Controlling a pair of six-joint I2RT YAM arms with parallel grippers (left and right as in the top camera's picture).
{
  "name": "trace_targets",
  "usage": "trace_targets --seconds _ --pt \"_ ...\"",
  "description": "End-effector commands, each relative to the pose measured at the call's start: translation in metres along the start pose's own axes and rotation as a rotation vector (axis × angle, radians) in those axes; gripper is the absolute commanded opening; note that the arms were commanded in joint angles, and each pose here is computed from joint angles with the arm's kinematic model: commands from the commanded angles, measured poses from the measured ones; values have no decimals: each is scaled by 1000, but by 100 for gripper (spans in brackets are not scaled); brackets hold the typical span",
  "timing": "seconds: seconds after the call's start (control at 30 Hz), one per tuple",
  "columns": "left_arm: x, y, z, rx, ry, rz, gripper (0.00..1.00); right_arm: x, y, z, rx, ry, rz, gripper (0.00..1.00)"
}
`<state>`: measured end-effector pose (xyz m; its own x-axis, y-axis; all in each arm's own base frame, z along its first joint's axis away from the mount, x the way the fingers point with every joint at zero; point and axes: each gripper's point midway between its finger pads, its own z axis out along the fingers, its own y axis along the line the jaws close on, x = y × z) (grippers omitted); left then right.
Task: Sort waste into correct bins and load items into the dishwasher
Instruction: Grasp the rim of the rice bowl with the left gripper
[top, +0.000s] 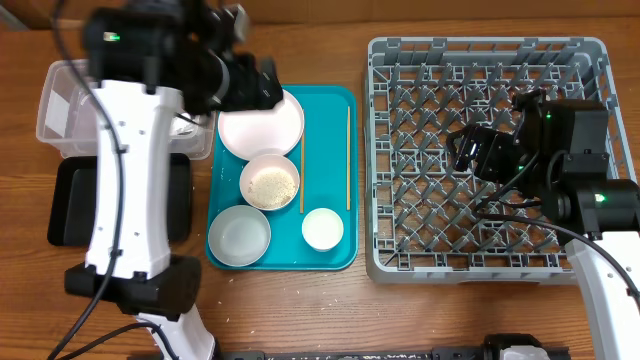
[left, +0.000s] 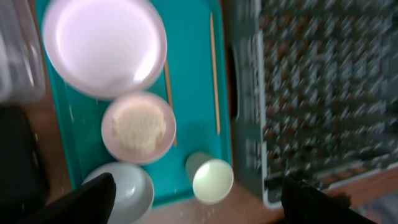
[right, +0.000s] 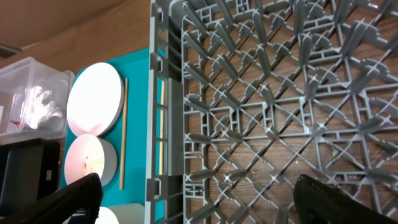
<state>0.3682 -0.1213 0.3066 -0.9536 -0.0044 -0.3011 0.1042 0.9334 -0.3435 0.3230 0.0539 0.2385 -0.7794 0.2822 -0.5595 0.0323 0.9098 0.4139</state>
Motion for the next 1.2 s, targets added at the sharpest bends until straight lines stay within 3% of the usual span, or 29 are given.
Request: trace_targets --seconds 0.0,0.37,0.53,0.67,0.9,1.0,1.07,1.17 --pt "31 7 51 -171 156 -48 86 -6 4 -4 -13 -19 1 100" --pt "68 12 196 -271 303 -117 74 2 1 -4 -3 14 12 100" --pt "71 25 223 -317 330 -122 60 2 1 -4 -3 14 12 100" --pt "92 40 248 -368 437 -136 53 2 1 -4 -3 14 12 100" --pt "101 49 270 -390 484 -143 50 3 1 -4 -3 15 13 100" --pt "98 51 272 -399 467 -137 38 3 1 -4 -2 16 13 100" --pt "99 53 271 -407 470 -135 25 3 1 -4 -2 17 14 100" --pt "98 52 270 -407 471 -135 17 3 1 -4 -1 19 14 100"
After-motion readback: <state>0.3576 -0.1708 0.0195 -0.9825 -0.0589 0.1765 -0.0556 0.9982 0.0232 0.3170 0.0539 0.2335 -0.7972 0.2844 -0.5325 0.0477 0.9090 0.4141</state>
